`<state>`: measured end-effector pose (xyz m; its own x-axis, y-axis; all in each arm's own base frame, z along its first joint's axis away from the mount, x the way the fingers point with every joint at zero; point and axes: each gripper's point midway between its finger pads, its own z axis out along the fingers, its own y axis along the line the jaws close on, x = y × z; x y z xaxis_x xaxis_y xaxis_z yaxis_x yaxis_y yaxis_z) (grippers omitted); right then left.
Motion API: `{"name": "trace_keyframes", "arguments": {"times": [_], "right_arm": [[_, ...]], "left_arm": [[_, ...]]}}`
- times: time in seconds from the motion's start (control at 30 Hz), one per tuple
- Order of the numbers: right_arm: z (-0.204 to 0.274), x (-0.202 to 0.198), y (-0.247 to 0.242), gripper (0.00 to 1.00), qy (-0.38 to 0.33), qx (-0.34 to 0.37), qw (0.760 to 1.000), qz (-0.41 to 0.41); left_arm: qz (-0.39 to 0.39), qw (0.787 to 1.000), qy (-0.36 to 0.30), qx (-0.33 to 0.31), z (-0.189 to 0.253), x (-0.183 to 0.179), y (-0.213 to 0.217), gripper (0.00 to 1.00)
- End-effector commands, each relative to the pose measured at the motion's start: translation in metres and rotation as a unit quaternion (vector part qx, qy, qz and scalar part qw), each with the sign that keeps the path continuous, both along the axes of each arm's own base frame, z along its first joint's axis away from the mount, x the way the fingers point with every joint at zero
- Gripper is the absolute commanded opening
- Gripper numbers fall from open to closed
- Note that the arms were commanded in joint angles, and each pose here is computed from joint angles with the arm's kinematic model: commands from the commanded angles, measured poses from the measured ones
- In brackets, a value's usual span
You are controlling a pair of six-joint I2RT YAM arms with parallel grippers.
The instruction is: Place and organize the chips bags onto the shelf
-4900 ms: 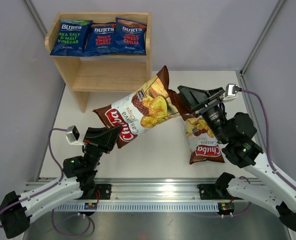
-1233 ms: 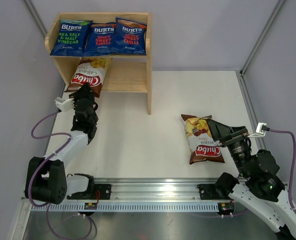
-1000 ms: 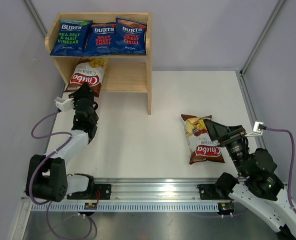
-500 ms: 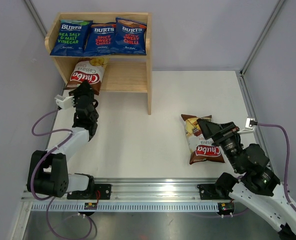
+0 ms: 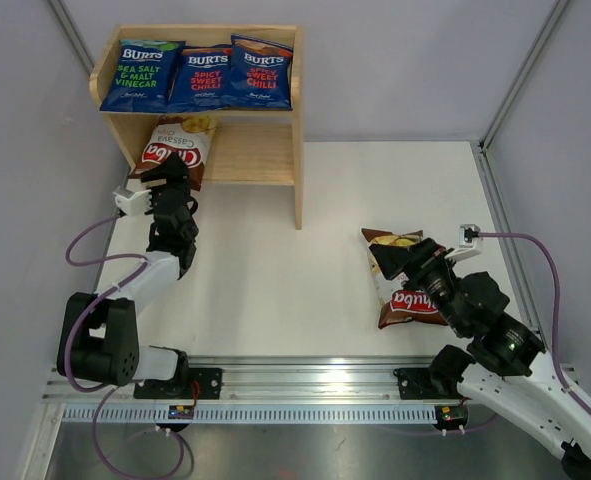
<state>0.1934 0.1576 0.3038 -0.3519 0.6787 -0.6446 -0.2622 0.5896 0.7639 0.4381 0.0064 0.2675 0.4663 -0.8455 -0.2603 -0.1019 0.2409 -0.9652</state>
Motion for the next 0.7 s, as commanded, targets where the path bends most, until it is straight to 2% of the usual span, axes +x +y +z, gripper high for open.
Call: {"name": "trace_keyframes", "arguments": {"times": [0.0, 0.07, 0.1, 0.23, 0.3, 0.33, 0.43, 0.57, 0.6, 0.63, 0.67], "right_arm": [[0.01, -0.004, 0.005, 0.99, -0.01, -0.014, 1.0, 0.021], [0.008, -0.003, 0.005, 0.99, -0.008, -0.017, 1.0, 0.018], [0.008, -0.003, 0.004, 1.0, -0.009, -0.017, 1.0, 0.017], [0.004, -0.002, 0.005, 0.99, -0.01, -0.034, 0.999, 0.018], [-0.002, 0.003, 0.007, 0.99, -0.003, -0.066, 0.998, 0.016], [-0.01, 0.011, 0.012, 0.99, 0.009, -0.104, 0.994, 0.015], [-0.049, 0.024, 0.025, 1.0, 0.074, -0.229, 0.97, 0.038], [-0.075, 0.043, 0.042, 1.0, 0.102, -0.305, 0.945, 0.063], [-0.081, 0.052, 0.037, 0.99, 0.112, -0.321, 0.939, 0.046], [-0.094, 0.075, 0.021, 1.0, 0.149, -0.336, 0.93, 0.014], [-0.101, 0.08, 0.025, 1.0, 0.168, -0.32, 0.931, 0.044]], "left_arm": [[0.001, 1.0, -0.026, 0.012, 0.021, -0.003, 0.002, 0.76], [0.0, 1.0, -0.022, 0.007, 0.021, -0.008, 0.002, 0.88], [0.003, 1.0, -0.017, 0.002, 0.016, -0.012, 0.004, 0.98], [0.0, 1.0, -0.012, -0.014, 0.009, -0.023, 0.004, 0.99], [-0.005, 1.0, -0.012, -0.017, 0.01, -0.03, 0.004, 0.99], [-0.008, 1.0, -0.007, -0.019, 0.006, -0.034, 0.004, 0.99], [-0.016, 0.999, -0.001, -0.032, 0.003, -0.047, 0.003, 0.99], [-0.021, 0.999, 0.008, -0.032, -0.003, -0.065, 0.004, 0.99], [-0.024, 0.999, -0.003, -0.034, 0.004, -0.073, 0.004, 0.99], [-0.024, 0.999, -0.001, -0.041, 0.002, -0.078, 0.005, 0.99], [-0.025, 0.999, 0.015, -0.036, -0.007, -0.085, 0.005, 0.99]]}}
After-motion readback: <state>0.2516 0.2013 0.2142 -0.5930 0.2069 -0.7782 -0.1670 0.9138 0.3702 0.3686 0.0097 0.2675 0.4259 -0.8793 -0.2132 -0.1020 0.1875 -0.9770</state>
